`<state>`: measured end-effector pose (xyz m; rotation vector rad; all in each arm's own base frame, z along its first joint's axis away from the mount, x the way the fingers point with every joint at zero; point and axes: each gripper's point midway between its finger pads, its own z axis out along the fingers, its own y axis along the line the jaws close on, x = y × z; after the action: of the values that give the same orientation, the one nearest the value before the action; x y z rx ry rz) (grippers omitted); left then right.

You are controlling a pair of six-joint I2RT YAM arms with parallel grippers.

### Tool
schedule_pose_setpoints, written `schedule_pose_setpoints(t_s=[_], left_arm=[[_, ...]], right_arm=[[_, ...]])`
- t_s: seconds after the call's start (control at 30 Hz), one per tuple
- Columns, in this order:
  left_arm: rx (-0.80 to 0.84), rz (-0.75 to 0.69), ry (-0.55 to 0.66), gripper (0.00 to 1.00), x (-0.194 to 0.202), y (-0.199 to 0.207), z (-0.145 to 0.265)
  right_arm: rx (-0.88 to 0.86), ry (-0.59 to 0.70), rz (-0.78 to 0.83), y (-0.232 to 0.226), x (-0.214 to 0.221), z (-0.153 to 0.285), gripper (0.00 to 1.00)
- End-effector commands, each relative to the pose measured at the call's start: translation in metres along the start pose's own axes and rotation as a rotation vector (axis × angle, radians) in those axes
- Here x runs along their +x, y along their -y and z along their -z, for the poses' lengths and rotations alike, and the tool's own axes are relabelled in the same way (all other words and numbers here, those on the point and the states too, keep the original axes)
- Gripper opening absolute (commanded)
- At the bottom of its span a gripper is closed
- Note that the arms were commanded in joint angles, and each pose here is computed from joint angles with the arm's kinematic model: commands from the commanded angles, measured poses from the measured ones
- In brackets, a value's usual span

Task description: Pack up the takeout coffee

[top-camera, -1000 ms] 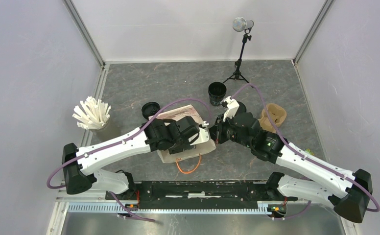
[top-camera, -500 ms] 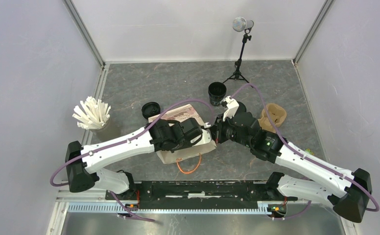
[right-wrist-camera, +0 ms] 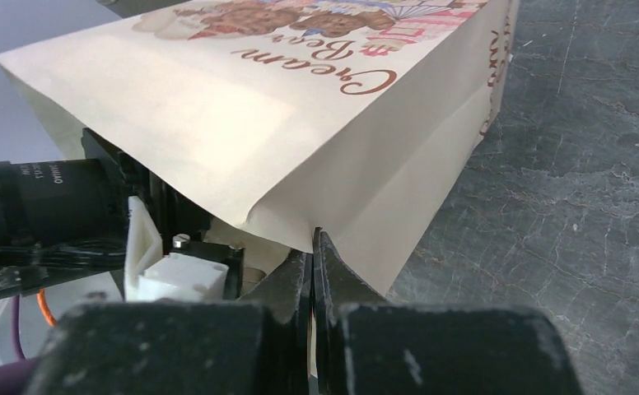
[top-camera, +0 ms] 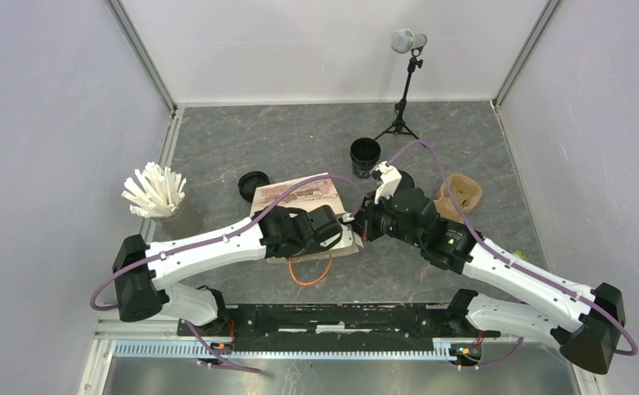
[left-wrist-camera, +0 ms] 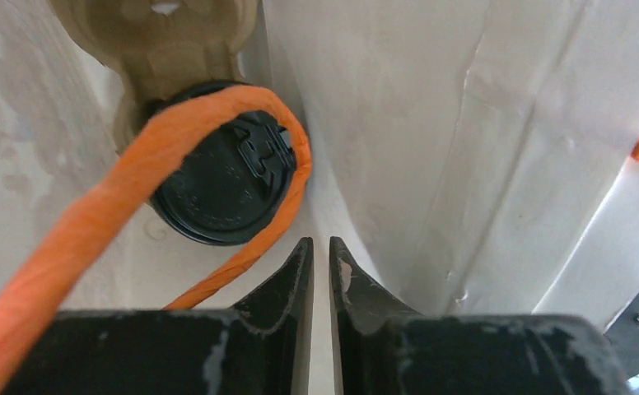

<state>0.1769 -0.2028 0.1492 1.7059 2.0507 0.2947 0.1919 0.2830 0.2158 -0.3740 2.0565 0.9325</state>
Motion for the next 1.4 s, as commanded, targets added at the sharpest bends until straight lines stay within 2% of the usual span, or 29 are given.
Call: schedule_pose_setpoints(t_s=[0.0,0.2,0.4,0.53,0.77,0.93,1.13,1.27,1.37], left_arm=[[-0.037,-0.036,-0.003,0.17,-0.002,-0.005,-0.009],[-0.078,-0.057,-0.022,0.15,-0.003,-0.011,-0.019],[-0.097,-0.033,0.02,0.18,-0.01,-0.017,-0.018],[-0.114,-0.074,0.03,0.1,-0.015,-0.024,-0.023],[-0.138,-0.079,0.084,0.07,-0.033,-0.036,-0.021],[-0.118,-0.003,0.127,0.13,-0.036,-0.041,0.008],[-0.009,0.035,0.164,0.29,-0.026,-0.027,0.038],[0.042,0.044,0.173,0.29,-0.025,-0.018,0.048],[0.072,0.049,0.23,0.24,-0.036,-0.015,0.061]], right_arm=[[-0.021,0.024,0.002,-0.008,-0.012,0.004,0.0],[-0.03,0.014,0.004,-0.009,-0.01,0.003,0.0],[-0.03,0.009,0.004,-0.009,-0.009,0.004,0.0],[-0.039,0.002,0.002,-0.01,-0.006,0.004,0.0],[-0.044,-0.012,-0.008,-0.011,-0.003,0.004,0.0],[-0.032,-0.005,0.0,-0.013,-0.012,0.006,0.0],[-0.026,-0.007,0.006,-0.019,-0.023,0.012,0.0],[-0.022,-0.028,-0.004,-0.019,-0.022,0.017,0.0],[-0.022,-0.035,-0.025,-0.019,-0.02,0.021,0.0]])
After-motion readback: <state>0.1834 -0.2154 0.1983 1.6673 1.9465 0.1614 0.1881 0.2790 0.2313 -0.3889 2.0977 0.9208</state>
